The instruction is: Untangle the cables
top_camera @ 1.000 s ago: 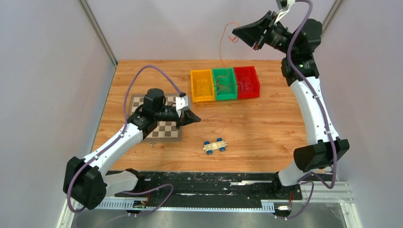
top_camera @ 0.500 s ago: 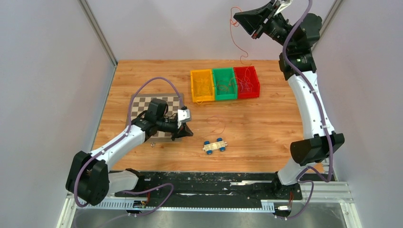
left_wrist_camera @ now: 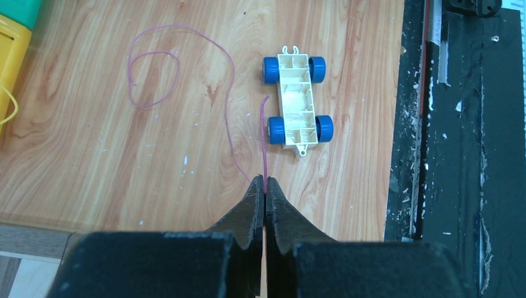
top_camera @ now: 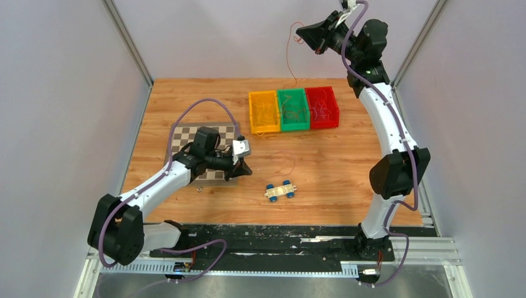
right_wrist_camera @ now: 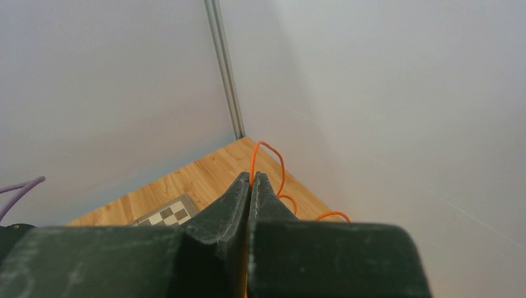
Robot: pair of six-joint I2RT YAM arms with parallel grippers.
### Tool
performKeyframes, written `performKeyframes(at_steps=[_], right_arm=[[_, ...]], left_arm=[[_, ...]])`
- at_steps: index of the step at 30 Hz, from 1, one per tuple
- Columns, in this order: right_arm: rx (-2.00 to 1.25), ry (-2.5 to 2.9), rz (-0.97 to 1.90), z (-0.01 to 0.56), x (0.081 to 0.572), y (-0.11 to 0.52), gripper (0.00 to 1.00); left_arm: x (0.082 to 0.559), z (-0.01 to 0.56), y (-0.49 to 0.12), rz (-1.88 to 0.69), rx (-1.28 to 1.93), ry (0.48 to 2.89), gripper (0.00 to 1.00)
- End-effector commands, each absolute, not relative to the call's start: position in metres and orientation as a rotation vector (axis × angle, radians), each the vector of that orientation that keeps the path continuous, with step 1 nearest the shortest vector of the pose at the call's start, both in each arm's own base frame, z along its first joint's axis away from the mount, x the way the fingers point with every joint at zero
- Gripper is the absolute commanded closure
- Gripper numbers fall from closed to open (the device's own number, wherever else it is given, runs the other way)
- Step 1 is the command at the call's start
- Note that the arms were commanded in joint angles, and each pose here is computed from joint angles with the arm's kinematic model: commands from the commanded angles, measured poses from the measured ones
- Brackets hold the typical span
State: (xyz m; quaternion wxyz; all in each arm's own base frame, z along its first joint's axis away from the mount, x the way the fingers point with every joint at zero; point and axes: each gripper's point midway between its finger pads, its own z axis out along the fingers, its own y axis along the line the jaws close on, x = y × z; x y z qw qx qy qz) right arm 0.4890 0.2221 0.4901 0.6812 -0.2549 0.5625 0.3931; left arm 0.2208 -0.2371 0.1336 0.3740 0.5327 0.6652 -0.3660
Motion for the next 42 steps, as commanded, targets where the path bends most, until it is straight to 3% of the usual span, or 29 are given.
performKeyframes(at_steps=[1,21,30,42], right_arm=[[-0.602,1.171,0.847,0.515,0.491,0.221,1.00],[-0.612,0.975,0.816,0.587,0.477,0.209,1.00],[-0.604,1.069,0.732,0.534,0.514,0.205,1.00],[-0.583,1.249,0.932,0.453,0.532,0.235,1.00]], left_arm=[[0.235,0.143,-0.241,-0.920,1.327,1.693,1.00],[0.271,0.141,-0.249,-0.935,1.275,1.759,1.00],[0.271,0.144,-0.248,-0.942,1.252,1.770,1.00],[0.270,0.138,-0.243,-0.939,1.245,1.804,1.00]])
